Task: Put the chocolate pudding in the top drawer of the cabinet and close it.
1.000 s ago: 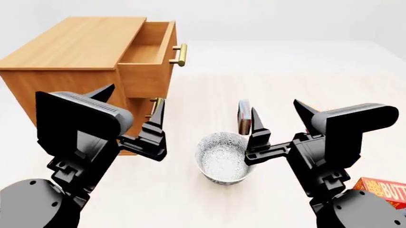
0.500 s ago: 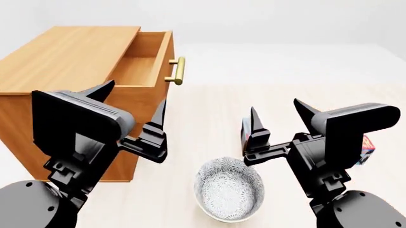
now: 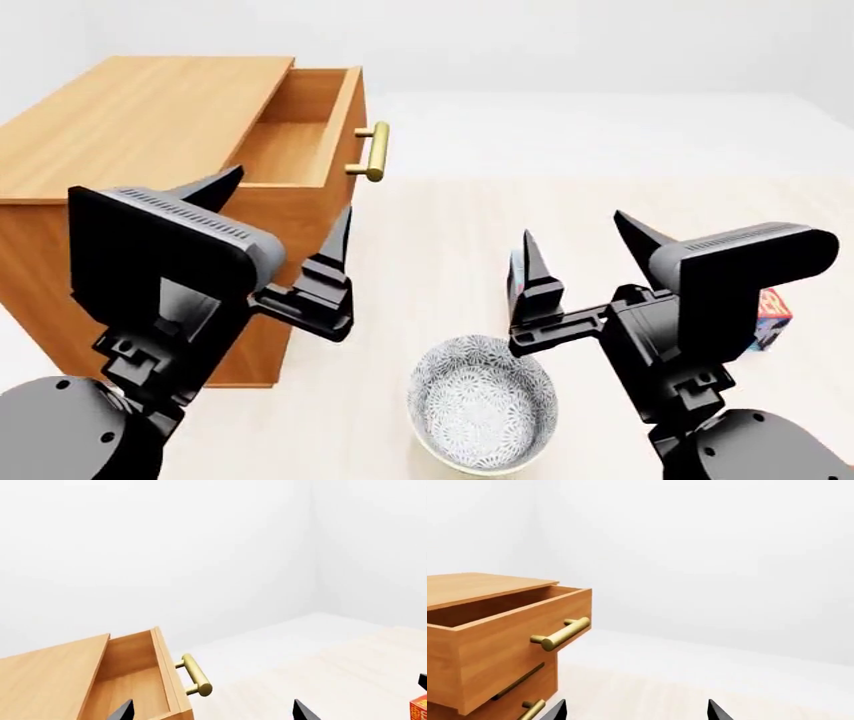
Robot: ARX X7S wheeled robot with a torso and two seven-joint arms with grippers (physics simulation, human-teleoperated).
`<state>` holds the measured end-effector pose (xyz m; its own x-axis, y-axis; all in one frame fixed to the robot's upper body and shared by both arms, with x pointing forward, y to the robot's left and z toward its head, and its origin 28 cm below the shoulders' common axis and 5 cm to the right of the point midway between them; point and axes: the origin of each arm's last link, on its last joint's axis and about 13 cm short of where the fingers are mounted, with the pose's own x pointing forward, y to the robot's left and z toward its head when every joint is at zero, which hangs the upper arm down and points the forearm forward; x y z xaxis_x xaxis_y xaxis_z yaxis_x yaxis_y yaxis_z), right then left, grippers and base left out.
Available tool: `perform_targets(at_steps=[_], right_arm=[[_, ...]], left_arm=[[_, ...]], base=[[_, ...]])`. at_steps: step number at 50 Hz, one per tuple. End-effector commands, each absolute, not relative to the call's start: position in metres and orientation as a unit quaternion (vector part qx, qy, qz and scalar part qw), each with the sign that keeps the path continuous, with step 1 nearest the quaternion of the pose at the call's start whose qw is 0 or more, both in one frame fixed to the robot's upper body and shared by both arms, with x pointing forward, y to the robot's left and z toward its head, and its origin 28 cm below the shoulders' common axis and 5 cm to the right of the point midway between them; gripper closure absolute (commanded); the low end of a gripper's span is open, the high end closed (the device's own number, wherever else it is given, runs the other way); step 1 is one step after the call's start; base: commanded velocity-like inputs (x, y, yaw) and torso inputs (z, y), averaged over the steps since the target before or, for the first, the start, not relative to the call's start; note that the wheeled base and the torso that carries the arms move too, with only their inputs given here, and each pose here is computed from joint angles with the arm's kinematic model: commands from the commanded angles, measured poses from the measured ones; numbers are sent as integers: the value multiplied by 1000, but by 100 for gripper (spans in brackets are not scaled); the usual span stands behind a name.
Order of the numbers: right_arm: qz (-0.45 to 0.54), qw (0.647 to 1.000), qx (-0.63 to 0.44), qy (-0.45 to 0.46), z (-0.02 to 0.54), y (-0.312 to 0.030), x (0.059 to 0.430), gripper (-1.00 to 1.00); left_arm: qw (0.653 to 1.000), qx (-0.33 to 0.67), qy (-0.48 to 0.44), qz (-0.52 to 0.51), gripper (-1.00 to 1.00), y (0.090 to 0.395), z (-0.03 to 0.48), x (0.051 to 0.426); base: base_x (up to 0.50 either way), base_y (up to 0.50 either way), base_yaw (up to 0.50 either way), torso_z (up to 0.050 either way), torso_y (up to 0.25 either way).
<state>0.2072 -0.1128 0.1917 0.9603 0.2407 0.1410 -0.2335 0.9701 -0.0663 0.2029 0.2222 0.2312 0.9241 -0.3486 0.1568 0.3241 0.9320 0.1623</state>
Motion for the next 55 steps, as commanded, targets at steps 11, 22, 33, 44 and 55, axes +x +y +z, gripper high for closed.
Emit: perform_targets(at_steps=[11, 22, 33, 44, 55], right_arm=[[115, 992, -7, -56, 195, -112, 202, -100], [111, 992, 8, -64, 197, -117, 191, -100], [93, 993, 28, -71, 202, -120, 189, -100], [89, 994, 31, -57, 199, -122, 190, -100], [87, 995, 30, -47, 193, -120, 198, -100]], left_arm=[[981, 49, -47, -179, -100, 223, 280, 250], [983, 50, 9, -177, -100, 221, 324, 306], [991, 37, 55, -117, -100, 211, 363, 344], [976, 32, 194, -93, -100, 206, 381, 385], [955, 51, 276, -99, -100, 202, 366, 392]], base=[[0, 0, 0, 0, 0], [0, 0, 0, 0, 0], [0, 0, 0, 0, 0], [0, 0, 0, 0, 0], [0, 0, 0, 0, 0]])
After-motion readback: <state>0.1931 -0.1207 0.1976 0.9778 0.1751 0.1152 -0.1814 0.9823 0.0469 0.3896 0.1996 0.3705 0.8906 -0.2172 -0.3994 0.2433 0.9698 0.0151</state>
